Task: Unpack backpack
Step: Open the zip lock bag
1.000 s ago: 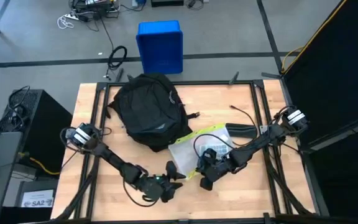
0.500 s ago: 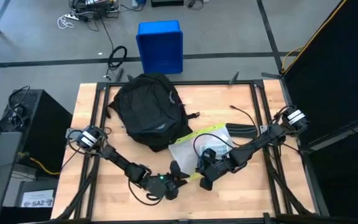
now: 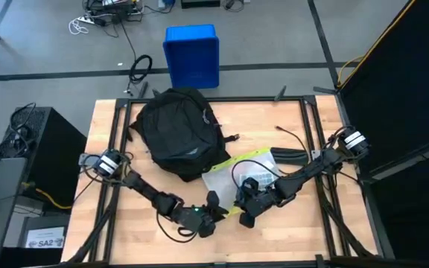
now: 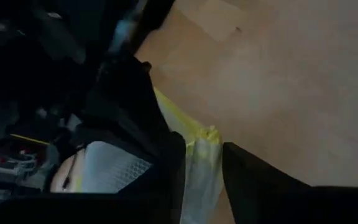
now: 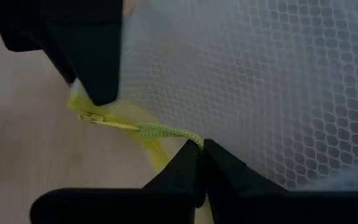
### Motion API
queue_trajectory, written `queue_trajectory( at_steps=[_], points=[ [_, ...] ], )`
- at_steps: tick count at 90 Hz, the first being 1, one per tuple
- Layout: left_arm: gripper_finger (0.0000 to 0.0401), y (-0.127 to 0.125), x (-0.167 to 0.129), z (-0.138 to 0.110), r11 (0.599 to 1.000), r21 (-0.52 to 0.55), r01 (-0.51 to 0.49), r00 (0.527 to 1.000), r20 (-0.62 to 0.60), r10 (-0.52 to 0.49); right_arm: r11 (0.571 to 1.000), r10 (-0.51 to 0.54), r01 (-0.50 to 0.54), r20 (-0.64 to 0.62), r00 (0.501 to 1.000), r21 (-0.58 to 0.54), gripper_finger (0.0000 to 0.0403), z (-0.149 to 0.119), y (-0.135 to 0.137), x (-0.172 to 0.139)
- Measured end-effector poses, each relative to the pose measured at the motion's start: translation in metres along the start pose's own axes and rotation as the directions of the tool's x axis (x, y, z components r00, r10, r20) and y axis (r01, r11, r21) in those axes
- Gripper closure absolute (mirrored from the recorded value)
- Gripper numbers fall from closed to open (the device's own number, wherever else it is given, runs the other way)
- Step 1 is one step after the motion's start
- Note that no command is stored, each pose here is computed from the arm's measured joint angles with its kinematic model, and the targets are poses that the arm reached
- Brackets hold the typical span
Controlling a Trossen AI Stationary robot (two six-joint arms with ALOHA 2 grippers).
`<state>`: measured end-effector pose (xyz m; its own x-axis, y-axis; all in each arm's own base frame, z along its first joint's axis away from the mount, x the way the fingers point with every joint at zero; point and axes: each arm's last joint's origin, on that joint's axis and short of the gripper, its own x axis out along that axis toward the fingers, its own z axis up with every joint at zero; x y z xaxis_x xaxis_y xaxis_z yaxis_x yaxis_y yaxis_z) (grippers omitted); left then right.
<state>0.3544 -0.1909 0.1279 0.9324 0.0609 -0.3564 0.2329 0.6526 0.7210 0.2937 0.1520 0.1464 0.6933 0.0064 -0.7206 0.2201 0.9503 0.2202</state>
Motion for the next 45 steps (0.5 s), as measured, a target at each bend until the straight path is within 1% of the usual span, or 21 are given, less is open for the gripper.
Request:
queue_trajectory(
  at_steps=[11, 15, 21, 25, 35, 45],
  points=[
    [0.0339, 0.0015, 0.0014, -0.0009, 1.0, -0.012, 0.014, 1.0, 0.012, -0.014, 1.0, 0.002, -0.002, -0.002, 1.0, 0.0, 0.0403, -0.0001, 0.0001, 0.0],
    [0.0352, 0.0016, 0.0014, -0.0007, 1.0, -0.021, 0.013, 1.0, 0.014, -0.012, 1.0, 0.006, -0.006, -0.005, 1.0, 0.0, 0.0403, -0.0002, 0.0002, 0.0],
    [0.0382, 0.0022, 0.0014, -0.0001, 1.0, -0.03, 0.008, 1.0, 0.02, -0.007, 1.0, 0.012, -0.012, -0.01, 1.0, 0.0, 0.0403, -0.0004, 0.0004, 0.0],
    [0.0392, 0.0023, 0.0014, 0.0002, 0.999, -0.032, 0.006, 1.0, 0.022, -0.006, 1.0, 0.018, -0.018, -0.015, 1.0, 0.0, 0.0403, -0.0005, 0.0006, 0.0],
    [0.0399, 0.0027, 0.001, 0.0004, 0.999, -0.034, -0.018, 1.0, 0.009, 0.018, 0.999, 0.051, -0.051, -0.06, 0.997, 0.0, 0.0403, -0.0023, 0.0009, -0.0005],
    [0.04, 0.0035, -0.0023, 0.0016, 0.999, -0.021, -0.042, 0.999, -0.027, 0.042, 0.995, 0.094, -0.09, -0.121, 0.988, 0.034, 0.0403, -0.0047, 0.0023, -0.005]
  ],
)
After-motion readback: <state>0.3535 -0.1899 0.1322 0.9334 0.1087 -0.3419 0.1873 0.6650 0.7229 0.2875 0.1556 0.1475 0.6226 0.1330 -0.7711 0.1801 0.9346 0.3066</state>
